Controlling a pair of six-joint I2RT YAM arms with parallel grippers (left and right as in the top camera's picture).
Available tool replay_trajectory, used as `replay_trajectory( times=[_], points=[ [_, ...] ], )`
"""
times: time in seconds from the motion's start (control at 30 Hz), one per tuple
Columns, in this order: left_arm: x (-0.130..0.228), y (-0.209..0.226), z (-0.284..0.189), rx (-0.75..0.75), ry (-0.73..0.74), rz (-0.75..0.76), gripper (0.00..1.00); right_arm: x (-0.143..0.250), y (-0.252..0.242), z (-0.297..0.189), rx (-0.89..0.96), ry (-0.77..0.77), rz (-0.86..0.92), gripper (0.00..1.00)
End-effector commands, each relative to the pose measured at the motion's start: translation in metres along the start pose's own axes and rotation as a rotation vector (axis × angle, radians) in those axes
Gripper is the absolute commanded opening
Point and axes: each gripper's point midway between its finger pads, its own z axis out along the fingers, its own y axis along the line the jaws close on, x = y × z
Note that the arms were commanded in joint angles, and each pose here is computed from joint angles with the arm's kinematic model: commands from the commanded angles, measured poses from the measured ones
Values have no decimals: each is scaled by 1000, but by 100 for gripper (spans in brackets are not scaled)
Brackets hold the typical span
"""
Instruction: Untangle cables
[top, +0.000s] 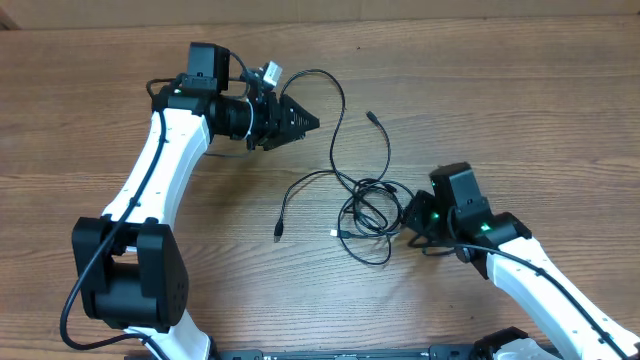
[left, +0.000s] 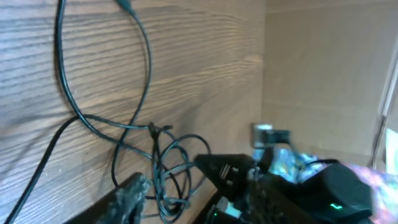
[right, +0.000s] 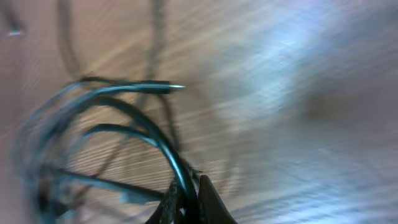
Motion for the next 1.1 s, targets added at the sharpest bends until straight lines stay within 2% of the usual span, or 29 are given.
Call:
replay_trajectory(
  times=[0.0, 0.2, 0.33, 0.4, 0.5, 0.63, 0.77, 0.97, 1.07],
  points=[
    [3, -17, 6, -28, -3, 49, 56, -26, 66, -37, -214, -45, -128, 4],
    [23, -32, 28, -18, 64, 120, 54, -48, 100, -60, -310, -112, -158, 4],
    [32, -33, 42, -65, 85, 171, 41, -42, 107, -62, -355, -84, -193, 4],
    [33, -24, 46, -135, 76, 174, 42, -39, 112, -64, -381, -69, -213, 4],
    [33, -12, 49, -231, 63, 182, 50, -33, 126, -70, -464, -39, -237, 4],
    [34, -13, 59, -273, 52, 227, 54, -26, 156, -89, -637, -4, -302, 4],
    [29, -3, 65, -403, 1, 250, 46, -21, 169, -103, -712, 22, -335, 4],
    [11, 24, 53, -669, -175, 163, 43, -16, 192, -142, -837, 29, -404, 4],
    [1, 33, 43, -765, -260, 131, 39, -18, 200, -164, -875, -11, -433, 4]
  ],
)
